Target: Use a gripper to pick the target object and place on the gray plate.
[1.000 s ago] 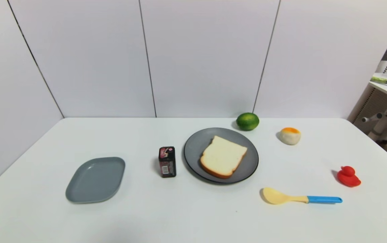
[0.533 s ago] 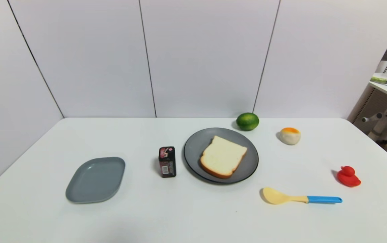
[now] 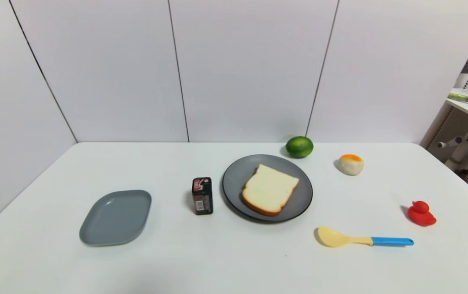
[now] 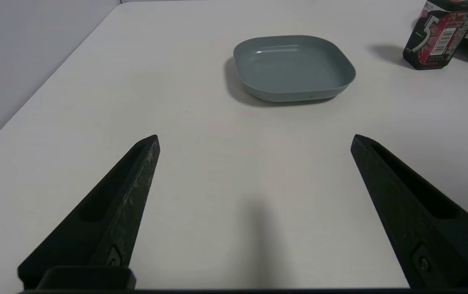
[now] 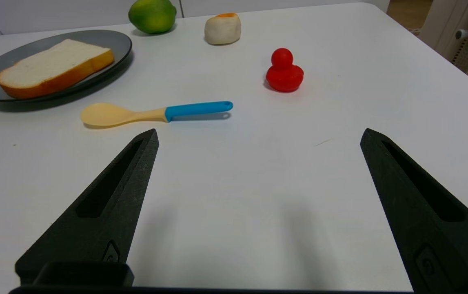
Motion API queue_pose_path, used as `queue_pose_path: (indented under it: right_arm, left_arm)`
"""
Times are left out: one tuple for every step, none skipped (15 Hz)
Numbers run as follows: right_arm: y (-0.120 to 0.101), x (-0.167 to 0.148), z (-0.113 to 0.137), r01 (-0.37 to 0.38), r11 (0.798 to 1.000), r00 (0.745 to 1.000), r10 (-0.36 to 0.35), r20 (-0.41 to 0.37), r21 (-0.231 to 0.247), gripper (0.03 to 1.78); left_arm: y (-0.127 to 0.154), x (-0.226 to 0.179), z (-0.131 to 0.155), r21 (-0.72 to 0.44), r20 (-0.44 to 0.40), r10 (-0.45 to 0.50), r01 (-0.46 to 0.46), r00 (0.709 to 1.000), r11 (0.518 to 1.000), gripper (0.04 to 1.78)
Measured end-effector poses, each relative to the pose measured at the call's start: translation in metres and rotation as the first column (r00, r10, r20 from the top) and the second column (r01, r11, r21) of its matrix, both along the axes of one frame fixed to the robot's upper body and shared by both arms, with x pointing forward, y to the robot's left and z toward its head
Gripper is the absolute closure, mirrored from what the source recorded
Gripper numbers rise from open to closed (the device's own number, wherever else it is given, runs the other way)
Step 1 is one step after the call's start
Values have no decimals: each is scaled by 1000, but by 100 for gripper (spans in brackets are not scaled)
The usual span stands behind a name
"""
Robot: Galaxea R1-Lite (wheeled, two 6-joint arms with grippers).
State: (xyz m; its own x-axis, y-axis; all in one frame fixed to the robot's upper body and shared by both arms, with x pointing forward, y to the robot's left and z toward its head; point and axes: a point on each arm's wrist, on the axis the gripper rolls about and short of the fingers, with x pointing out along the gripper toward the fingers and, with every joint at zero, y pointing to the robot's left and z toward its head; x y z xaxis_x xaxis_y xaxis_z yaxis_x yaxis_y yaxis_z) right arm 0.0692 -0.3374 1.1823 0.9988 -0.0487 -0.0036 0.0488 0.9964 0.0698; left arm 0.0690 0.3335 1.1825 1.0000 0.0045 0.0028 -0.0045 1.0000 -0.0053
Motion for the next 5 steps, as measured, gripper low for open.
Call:
queue_pose_path:
  right_arm:
    - [0,0,0,1,1000,1000,-1,-5,-2,10]
    - [0,0,0,1,1000,1000,-1,-6,-3,10]
    - [0,0,0,1,1000,1000,-1,-5,-3,10]
    - [0,0,0,0,1000,1000,0,2,3,10]
    - [0,0,0,0,1000,1000,0,3,6,10]
  left_arm:
    - [0,0,0,0,0,0,0,1000,1000,13]
    - [0,0,0,0,0,0,0,1000,1000,13]
    - [0,0,0,0,0,0,0,1000,1000,13]
    - [0,0,0,0,0,0,0,1000,1000,13]
    - [0,0,0,0,0,0,0,1000,1000,13]
